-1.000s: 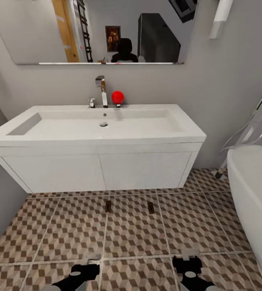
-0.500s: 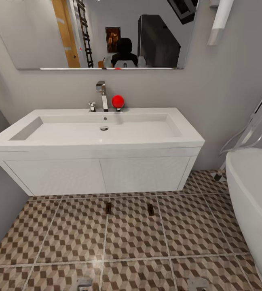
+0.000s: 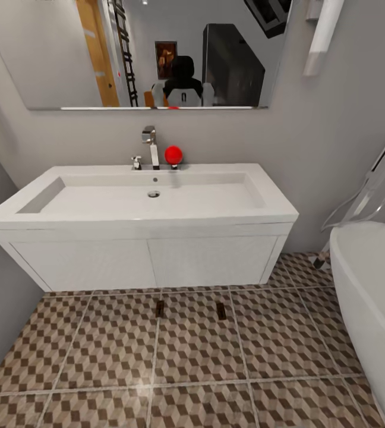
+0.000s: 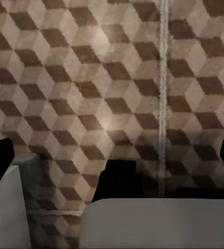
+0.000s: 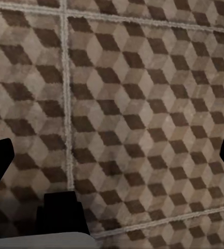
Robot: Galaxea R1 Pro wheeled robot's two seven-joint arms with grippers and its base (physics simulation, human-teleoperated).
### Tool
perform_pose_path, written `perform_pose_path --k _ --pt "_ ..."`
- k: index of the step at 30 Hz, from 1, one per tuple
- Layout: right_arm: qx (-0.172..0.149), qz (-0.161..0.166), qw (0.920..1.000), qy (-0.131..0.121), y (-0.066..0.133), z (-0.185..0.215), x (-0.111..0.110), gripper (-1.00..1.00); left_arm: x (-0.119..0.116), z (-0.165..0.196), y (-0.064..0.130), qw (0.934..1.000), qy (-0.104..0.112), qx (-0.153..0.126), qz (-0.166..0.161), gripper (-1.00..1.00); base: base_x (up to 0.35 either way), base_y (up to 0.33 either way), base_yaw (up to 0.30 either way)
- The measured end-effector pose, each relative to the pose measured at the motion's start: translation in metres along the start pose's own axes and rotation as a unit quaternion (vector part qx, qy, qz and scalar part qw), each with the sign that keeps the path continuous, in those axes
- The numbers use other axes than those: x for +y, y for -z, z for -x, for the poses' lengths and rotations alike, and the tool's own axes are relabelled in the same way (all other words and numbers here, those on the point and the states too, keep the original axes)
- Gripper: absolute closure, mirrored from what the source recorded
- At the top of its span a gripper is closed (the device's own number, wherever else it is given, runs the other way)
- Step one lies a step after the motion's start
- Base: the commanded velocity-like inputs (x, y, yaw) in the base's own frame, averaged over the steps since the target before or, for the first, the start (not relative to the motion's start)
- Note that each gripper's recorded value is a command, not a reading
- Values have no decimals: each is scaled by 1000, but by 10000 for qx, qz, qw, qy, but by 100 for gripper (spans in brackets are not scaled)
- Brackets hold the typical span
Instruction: Take the four mousetraps from the cabinet in the bathroom and place them on the bathroom floor. Make sure all four end up on the same floor surface, and ensure that at least two of them are either under or directly next to the same bathroom sink.
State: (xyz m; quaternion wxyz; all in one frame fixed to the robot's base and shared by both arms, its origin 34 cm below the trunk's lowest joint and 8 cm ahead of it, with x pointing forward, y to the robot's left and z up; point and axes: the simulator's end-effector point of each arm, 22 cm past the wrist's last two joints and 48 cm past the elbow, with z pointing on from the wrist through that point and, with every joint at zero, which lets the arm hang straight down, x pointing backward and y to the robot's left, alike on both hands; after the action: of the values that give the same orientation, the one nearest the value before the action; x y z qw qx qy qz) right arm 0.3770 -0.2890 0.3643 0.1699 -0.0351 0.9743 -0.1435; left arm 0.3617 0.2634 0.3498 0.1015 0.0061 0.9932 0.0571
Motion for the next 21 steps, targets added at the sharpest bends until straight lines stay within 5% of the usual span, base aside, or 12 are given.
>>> perform_pose_path --k 21 --pt "187 36 9998 42 41 -11 -7 -100 14 -42 42 9992 -52 383 77 -100 0 0 0"
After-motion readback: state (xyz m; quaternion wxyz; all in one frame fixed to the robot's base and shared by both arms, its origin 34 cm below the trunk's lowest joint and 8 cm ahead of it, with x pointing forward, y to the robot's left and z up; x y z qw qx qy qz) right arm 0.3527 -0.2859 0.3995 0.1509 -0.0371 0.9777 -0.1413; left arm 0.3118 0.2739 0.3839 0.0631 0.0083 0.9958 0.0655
